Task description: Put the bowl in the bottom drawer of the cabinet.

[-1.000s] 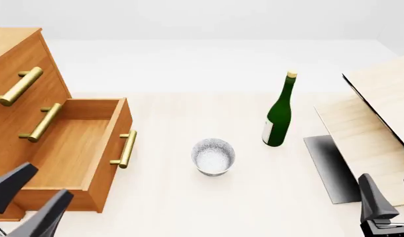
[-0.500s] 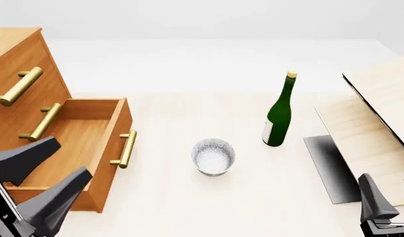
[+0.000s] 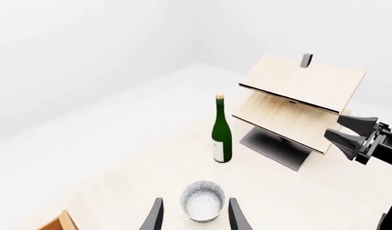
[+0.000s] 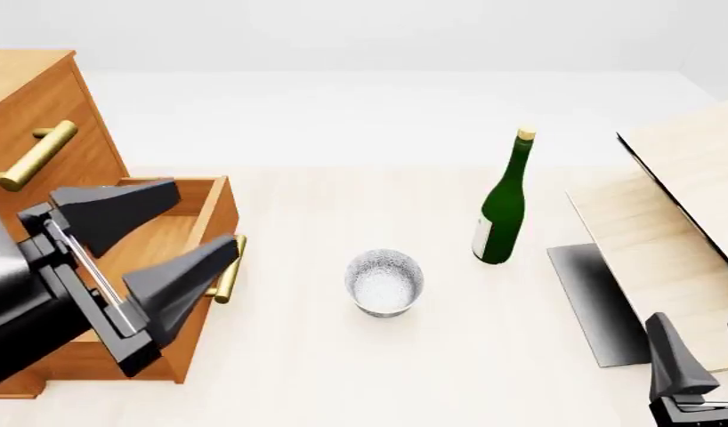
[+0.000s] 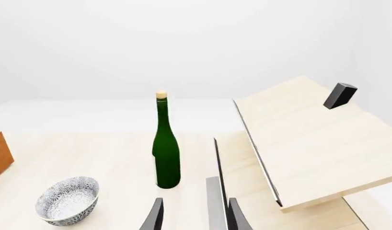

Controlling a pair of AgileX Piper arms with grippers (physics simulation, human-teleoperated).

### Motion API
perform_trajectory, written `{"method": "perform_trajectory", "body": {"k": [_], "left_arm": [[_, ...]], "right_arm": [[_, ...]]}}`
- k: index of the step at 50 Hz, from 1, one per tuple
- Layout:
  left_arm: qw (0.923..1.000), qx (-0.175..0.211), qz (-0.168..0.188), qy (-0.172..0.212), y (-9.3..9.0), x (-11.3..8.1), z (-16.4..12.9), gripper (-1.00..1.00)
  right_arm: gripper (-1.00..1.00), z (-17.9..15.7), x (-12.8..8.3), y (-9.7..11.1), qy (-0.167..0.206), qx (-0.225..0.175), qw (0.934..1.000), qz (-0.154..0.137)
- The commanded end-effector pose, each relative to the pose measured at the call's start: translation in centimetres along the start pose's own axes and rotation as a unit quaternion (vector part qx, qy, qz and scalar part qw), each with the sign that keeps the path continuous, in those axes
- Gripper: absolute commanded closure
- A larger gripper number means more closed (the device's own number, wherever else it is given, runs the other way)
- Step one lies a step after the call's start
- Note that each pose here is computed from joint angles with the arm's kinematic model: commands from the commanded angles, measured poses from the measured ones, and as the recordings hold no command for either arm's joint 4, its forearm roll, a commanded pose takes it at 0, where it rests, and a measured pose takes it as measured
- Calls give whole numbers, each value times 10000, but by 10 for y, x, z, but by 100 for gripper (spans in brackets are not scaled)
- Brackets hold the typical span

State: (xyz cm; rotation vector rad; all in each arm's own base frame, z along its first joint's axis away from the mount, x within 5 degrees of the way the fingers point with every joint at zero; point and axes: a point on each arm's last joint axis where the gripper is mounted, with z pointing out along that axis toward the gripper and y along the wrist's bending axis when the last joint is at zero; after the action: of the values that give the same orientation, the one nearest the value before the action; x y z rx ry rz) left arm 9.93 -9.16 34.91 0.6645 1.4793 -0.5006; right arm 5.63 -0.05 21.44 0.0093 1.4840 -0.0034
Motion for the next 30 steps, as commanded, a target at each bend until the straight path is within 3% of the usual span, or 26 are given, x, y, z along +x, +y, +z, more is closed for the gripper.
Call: {"method": "perform_trajectory", "body": {"k": [1,12,14,30], "left_arm": [[9997,65,75,203,0,-11,20,-100],[9983,194,81,542,-3,-18,48,-100],[9981,209,-84,570,-4,-20,51,-100],[9938,305,-25,1072,-6,-31,76,-100]], "right_arm": [[-100,0,0,0,-1,0,10000,0],[-100,0,0,0,0,0,10000,0],[-100,0,0,0,0,0,10000,0],[-100,0,0,0,-2,1,10000,1]]}}
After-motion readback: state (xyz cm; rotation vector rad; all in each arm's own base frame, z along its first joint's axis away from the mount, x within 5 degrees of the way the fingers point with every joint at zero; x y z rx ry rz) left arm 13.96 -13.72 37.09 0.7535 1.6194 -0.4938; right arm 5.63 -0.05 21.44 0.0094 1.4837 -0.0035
